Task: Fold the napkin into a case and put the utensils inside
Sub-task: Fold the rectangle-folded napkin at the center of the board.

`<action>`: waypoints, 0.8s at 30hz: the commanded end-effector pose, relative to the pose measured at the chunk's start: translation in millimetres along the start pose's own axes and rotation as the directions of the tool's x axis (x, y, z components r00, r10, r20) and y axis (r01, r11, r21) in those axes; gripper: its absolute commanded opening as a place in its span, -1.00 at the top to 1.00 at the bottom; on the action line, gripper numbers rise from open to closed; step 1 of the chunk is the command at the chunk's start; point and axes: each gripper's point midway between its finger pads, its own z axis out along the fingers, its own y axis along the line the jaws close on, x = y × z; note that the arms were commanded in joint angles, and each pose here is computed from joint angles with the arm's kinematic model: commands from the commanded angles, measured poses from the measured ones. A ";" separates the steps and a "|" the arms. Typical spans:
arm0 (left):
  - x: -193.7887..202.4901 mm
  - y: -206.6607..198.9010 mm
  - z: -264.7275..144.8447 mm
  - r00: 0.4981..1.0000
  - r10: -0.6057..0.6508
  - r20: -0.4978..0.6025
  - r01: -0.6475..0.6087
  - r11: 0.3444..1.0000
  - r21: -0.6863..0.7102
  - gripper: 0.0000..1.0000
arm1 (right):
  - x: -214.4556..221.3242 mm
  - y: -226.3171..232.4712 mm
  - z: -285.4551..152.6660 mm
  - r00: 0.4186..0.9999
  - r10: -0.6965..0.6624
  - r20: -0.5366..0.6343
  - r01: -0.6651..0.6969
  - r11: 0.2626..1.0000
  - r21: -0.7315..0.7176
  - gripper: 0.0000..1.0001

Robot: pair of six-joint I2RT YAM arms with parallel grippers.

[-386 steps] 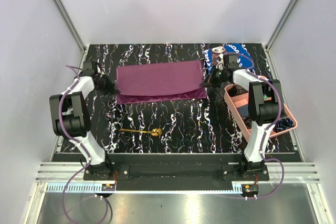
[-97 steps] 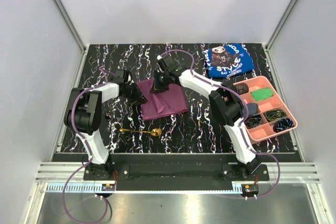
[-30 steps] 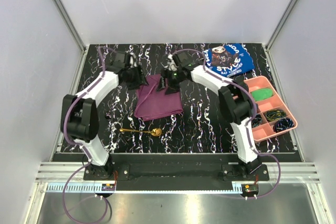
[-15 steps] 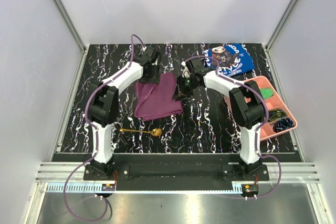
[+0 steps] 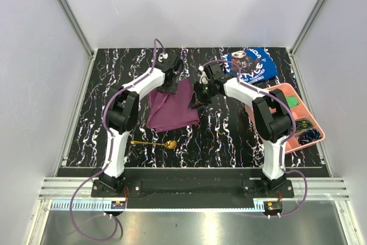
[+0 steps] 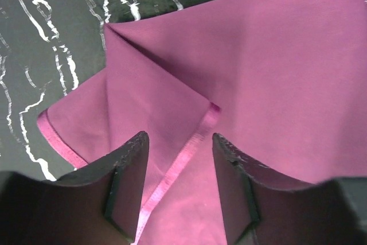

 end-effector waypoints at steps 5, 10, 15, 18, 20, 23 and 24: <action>-32.5 29.9 -11.1 0.996 0.031 0.084 -0.022 0.994 -0.108 0.54 | -3.5 17.0 -11.5 0.999 -0.028 0.043 0.030 0.998 -0.053 0.48; -35.6 70.8 -25.7 0.996 -0.017 0.093 0.031 0.989 -0.145 0.58 | -0.2 19.4 -7.6 0.999 -0.021 0.029 0.023 0.997 -0.072 0.49; -32.5 107.5 -43.5 0.985 -0.153 0.085 0.158 0.986 -0.061 0.06 | 7.5 22.7 4.4 1.000 -0.021 -0.011 0.019 0.995 -0.098 0.52; -29.9 113.1 -60.3 0.968 -0.243 0.068 0.239 0.969 0.066 -0.26 | 7.7 20.0 4.4 1.000 -0.022 -0.004 0.022 0.996 -0.085 0.53; -26.2 120.5 -73.2 0.953 -0.295 0.070 0.288 0.952 0.101 -0.35 | 7.4 18.7 2.2 0.999 -0.032 0.005 0.032 0.997 -0.074 0.53; -14.8 119.8 -81.8 0.927 -0.373 0.037 0.359 0.911 0.204 -0.41 | 7.6 16.5 4.3 0.999 -0.039 0.002 0.039 0.997 -0.070 0.53; -15.1 113.1 -82.9 0.916 -0.401 0.022 0.381 0.886 0.263 -0.42 | 9.2 16.0 4.9 0.999 -0.041 -0.006 0.041 0.997 -0.073 0.52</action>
